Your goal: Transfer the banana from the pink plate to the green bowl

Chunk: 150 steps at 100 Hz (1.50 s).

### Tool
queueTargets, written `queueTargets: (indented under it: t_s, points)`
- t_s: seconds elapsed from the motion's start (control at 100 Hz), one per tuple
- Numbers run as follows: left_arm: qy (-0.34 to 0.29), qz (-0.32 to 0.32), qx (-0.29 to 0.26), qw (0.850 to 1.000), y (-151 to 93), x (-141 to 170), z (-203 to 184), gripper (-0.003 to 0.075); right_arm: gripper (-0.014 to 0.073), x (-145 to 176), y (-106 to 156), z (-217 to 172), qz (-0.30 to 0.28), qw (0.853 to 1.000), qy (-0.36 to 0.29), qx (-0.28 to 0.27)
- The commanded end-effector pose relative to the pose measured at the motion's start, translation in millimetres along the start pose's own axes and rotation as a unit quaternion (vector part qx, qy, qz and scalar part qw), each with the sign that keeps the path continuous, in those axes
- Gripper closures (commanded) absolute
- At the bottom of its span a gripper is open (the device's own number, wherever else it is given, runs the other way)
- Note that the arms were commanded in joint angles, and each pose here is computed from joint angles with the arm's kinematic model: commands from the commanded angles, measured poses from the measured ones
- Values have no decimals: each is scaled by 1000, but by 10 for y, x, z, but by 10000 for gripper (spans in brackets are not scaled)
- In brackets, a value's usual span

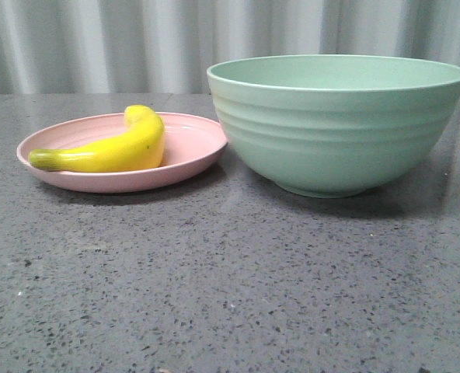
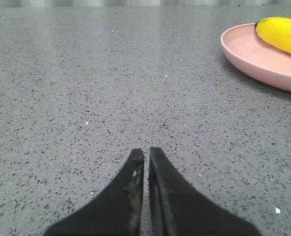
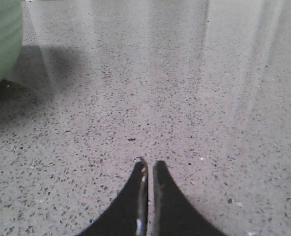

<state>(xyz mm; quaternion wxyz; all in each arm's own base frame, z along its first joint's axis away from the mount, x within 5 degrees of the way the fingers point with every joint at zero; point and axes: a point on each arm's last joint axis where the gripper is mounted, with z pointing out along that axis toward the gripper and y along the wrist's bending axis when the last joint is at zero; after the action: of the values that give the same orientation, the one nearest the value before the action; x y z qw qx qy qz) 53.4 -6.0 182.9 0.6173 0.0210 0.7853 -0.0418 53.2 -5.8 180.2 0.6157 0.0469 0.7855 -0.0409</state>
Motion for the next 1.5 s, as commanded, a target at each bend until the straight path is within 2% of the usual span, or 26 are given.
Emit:
queueTargets:
  t_s: [0.0, 1.49]
  points:
    - [-42, -4, -1, 999, 2, -41, -13, 741, 664, 51, -2, 10, 2, 1000, -4, 2]
    - [-58, -3, -2, 998, 4, -69, -16, 741, 664, 36, -6, 10, -3, 1000, -12, 4]
